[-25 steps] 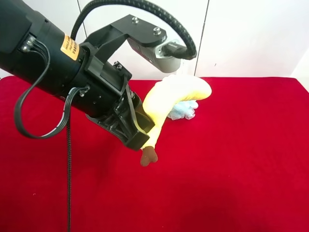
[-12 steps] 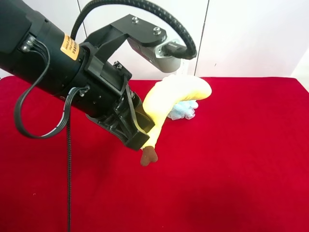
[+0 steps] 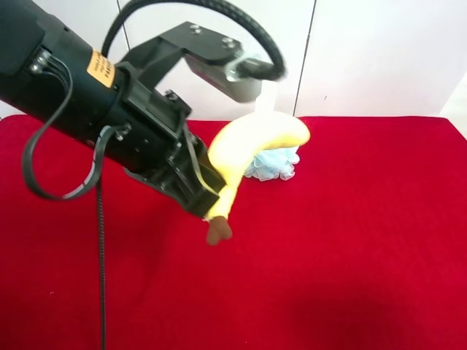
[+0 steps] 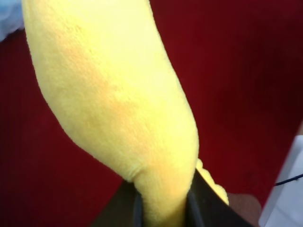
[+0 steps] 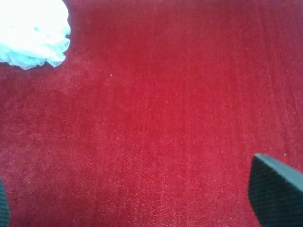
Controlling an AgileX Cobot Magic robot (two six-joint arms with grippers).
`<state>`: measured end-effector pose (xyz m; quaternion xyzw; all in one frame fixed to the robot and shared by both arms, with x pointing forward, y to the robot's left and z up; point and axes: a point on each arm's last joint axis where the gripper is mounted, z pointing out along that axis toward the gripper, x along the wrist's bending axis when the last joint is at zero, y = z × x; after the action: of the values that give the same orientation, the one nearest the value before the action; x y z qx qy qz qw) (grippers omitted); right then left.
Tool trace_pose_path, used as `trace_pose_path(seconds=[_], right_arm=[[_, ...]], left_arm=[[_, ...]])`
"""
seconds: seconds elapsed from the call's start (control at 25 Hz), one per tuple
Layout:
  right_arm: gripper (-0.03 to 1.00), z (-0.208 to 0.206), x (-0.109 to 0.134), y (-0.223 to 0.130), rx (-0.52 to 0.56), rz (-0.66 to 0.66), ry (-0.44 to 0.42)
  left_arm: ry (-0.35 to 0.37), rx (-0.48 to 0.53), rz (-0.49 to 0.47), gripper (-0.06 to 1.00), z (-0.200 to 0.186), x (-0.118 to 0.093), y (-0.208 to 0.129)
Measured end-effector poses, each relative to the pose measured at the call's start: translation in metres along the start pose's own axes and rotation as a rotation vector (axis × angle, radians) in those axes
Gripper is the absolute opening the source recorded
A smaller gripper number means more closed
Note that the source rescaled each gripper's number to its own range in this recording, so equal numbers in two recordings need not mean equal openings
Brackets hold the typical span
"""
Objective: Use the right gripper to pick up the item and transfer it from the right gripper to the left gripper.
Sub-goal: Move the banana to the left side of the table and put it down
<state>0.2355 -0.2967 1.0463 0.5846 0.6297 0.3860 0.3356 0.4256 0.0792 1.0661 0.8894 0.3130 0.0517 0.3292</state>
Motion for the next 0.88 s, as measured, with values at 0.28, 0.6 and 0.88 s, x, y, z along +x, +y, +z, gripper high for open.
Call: trace_pose_path(seconds=[0.28, 0.6, 0.88], right_arm=[[1.00, 0.000, 0.000, 0.000, 0.000, 0.000, -0.001], [1.00, 0.000, 0.000, 0.000, 0.000, 0.001, 0.000], [1.00, 0.000, 0.000, 0.000, 0.000, 0.001, 0.000]], left_arm=[[0.196, 0.140, -0.165, 0.00, -0.010, 0.081, -0.033], [0.322, 0.271, -0.348, 0.00, -0.007, 0.139, -0.122], [0.375, 0.218, -0.446, 0.00, -0.001, 0.157, -0.137]])
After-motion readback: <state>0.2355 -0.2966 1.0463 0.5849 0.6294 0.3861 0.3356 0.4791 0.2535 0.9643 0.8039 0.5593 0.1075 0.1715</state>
